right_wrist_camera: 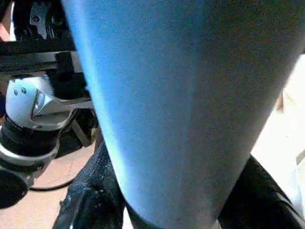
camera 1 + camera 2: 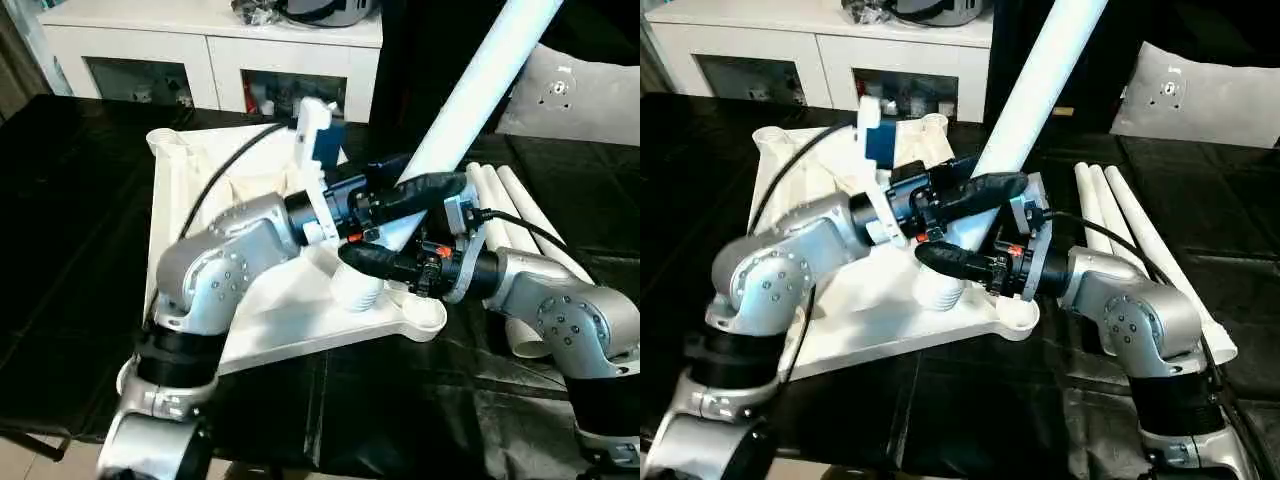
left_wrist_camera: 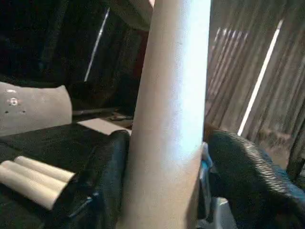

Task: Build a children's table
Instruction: Pick table leg

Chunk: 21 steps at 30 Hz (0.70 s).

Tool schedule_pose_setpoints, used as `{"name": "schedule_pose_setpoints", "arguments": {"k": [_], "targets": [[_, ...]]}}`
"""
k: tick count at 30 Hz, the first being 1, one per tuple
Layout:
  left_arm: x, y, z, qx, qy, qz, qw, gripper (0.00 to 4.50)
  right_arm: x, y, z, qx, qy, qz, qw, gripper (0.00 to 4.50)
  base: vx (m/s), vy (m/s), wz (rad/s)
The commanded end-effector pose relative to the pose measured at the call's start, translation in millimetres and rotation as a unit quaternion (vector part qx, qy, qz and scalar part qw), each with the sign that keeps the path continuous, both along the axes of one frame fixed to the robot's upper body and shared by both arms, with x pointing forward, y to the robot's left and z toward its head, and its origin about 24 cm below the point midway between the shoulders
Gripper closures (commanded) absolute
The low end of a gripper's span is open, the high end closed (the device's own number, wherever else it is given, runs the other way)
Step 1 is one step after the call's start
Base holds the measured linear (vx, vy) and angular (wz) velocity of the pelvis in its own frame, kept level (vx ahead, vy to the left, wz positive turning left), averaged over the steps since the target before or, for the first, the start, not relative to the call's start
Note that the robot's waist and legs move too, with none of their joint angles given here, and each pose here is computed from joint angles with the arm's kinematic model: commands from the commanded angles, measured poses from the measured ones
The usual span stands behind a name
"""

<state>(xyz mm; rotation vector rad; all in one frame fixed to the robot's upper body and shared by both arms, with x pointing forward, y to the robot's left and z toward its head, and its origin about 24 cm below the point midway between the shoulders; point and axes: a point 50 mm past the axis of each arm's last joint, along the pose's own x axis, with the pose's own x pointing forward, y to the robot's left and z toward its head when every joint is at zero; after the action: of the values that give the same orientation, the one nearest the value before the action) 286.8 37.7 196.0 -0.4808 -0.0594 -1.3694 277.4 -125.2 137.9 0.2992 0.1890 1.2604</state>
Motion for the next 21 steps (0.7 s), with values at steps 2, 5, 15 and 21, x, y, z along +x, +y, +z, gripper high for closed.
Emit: {"name": "schedule_pose_setpoints", "arguments": {"k": [2,5,15,21], "targets": [[-22.5,-19,22.5,-0.050,-0.034,-0.080,0.995,1.01,3.9,-4.9,-11.1,-0.012,0.027,-0.044,0.999,2.55,0.000,0.000,0.00],[-21.1,-18,26.2,-0.074,-0.029,-0.064,0.995,0.67,7.5,-5.9,-9.1,-0.005,0.008,-0.088,0.996,2.55,0.000,0.000,0.00],[-4.6,15,-9.6,0.101,-0.069,0.074,0.990,0.64,9.9,-30.9,-14.8,-0.036,-0.016,-0.216,0.976,2.59,0.000,0.000,0.00],[-17.4,30,-50.3,0.254,-0.067,0.087,0.961,0.64,5.2,-53.8,-28.8,-0.102,-0.027,-0.320,0.941,2.59,0.000,0.000,0.00]]}}
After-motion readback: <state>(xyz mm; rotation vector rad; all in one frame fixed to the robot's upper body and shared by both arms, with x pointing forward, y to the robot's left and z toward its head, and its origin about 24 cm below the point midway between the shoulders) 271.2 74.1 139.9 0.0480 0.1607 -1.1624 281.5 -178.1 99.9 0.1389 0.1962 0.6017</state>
